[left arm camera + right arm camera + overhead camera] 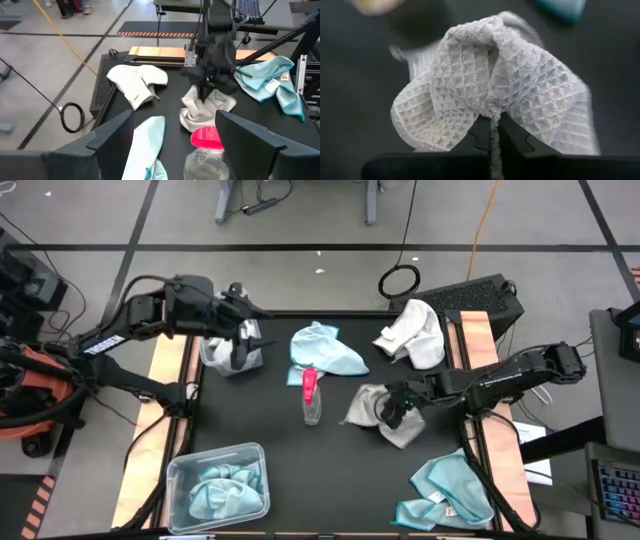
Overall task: Sort microfiber towel by color & place in baskets
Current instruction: Put the gray towel into the top transparent bin
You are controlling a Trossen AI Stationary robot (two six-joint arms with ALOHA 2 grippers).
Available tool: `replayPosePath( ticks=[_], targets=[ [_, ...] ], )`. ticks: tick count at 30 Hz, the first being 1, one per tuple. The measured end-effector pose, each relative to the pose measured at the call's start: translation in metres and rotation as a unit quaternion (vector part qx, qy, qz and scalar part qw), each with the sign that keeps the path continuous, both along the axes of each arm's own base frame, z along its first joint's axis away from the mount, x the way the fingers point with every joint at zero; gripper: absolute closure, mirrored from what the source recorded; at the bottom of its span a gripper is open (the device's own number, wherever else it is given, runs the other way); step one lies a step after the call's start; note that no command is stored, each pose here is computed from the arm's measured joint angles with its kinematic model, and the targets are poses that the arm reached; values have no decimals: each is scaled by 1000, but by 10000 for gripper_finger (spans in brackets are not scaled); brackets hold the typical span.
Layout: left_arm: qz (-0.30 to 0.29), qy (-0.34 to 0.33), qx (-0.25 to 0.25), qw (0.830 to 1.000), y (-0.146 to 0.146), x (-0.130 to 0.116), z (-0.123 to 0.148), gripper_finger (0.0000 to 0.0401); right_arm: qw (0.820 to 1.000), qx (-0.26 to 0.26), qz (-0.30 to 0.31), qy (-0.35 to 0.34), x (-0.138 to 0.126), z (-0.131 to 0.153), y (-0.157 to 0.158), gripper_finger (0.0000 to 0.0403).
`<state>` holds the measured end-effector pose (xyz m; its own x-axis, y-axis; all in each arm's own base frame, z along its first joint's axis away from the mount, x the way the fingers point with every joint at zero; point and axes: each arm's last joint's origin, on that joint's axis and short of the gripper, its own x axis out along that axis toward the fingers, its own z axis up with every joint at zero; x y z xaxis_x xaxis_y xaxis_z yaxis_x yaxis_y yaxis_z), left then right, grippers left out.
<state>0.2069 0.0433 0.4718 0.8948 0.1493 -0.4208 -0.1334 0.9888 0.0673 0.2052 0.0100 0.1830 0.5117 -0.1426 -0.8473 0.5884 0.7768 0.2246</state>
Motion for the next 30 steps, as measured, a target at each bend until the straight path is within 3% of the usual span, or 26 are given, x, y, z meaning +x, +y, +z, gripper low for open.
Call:
replayPosePath(
  ticks=[7, 16, 21, 30],
  targets=[
    [-16, 16, -26, 999, 25, -8, -5, 115, 992, -107, -13, -59, 24, 75, -23, 401],
    [-56, -12, -51, 997, 47, -9, -4, 115, 966, -210, -31, -146, 35, 166, -61, 402],
    [-86, -33, -58, 994, 58, 3, -5, 115, 953, -240, -9, -184, 50, 200, -79, 402],
    [-84, -31, -52, 995, 77, 30, -18, 115, 937, -274, 49, -211, 95, 230, -99, 403]
  ],
)
